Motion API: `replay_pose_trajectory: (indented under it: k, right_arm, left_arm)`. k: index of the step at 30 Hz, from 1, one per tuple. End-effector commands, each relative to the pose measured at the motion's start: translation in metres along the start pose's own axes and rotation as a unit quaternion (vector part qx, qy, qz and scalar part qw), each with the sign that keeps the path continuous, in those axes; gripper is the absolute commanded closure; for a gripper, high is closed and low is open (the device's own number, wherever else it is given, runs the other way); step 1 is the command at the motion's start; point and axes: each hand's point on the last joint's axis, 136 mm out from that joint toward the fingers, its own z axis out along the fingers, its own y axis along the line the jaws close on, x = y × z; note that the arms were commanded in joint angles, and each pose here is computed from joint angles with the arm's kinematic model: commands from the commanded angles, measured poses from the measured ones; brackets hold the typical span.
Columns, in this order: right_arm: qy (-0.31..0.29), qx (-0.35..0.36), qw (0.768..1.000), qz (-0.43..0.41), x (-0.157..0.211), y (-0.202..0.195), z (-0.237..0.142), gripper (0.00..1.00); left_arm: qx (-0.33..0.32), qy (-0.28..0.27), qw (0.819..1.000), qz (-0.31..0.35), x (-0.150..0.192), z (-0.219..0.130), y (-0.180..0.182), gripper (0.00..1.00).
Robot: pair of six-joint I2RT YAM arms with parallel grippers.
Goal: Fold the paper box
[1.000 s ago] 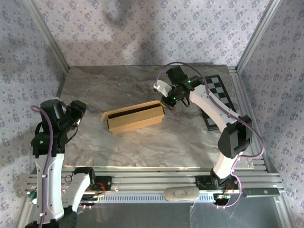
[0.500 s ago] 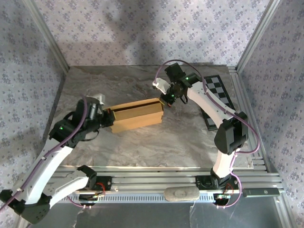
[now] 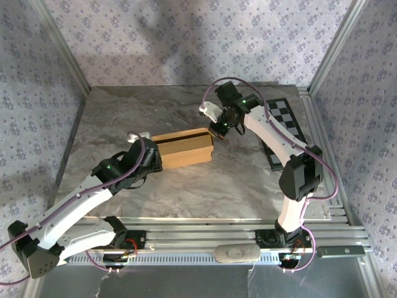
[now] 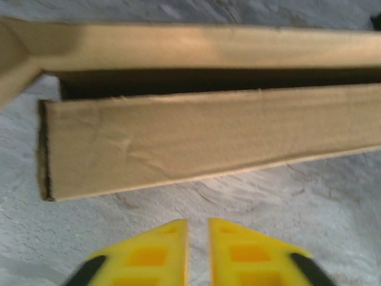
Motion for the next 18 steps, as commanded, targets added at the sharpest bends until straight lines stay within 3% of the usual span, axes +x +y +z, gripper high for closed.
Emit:
replay_pose_trajectory:
  k: [1,5,8,13,18]
  right_arm:
    - [0.031,-0.023,0.999,0.018,0.014,0.004,0.008,1.0]
    - [0.027,-0.024,0.999,0.018,0.011,0.003,0.008,1.0]
    - [0.026,-0.025,0.999,0.018,0.009,0.003,0.008,1.0]
    - [0.029,-0.029,0.999,0.019,0.008,0.004,0.008,1.0]
    - [0.031,-0.034,0.999,0.022,0.008,0.005,0.009,1.0]
  left_arm:
    - [-0.011,-0.103,0.994,0.023,-0.064,-0.045,0.001,0.7]
    - [-0.115,-0.123,0.982,0.084,-0.098,-0.068,0.044,0.52]
    - [-0.144,-0.061,0.984,0.083,-0.098,-0.05,0.074,0.5]
    - [-0.117,-0.004,0.986,0.12,-0.086,-0.02,0.077,0.56]
    - [-0.074,0.002,0.985,0.157,-0.081,-0.008,0.062,0.53]
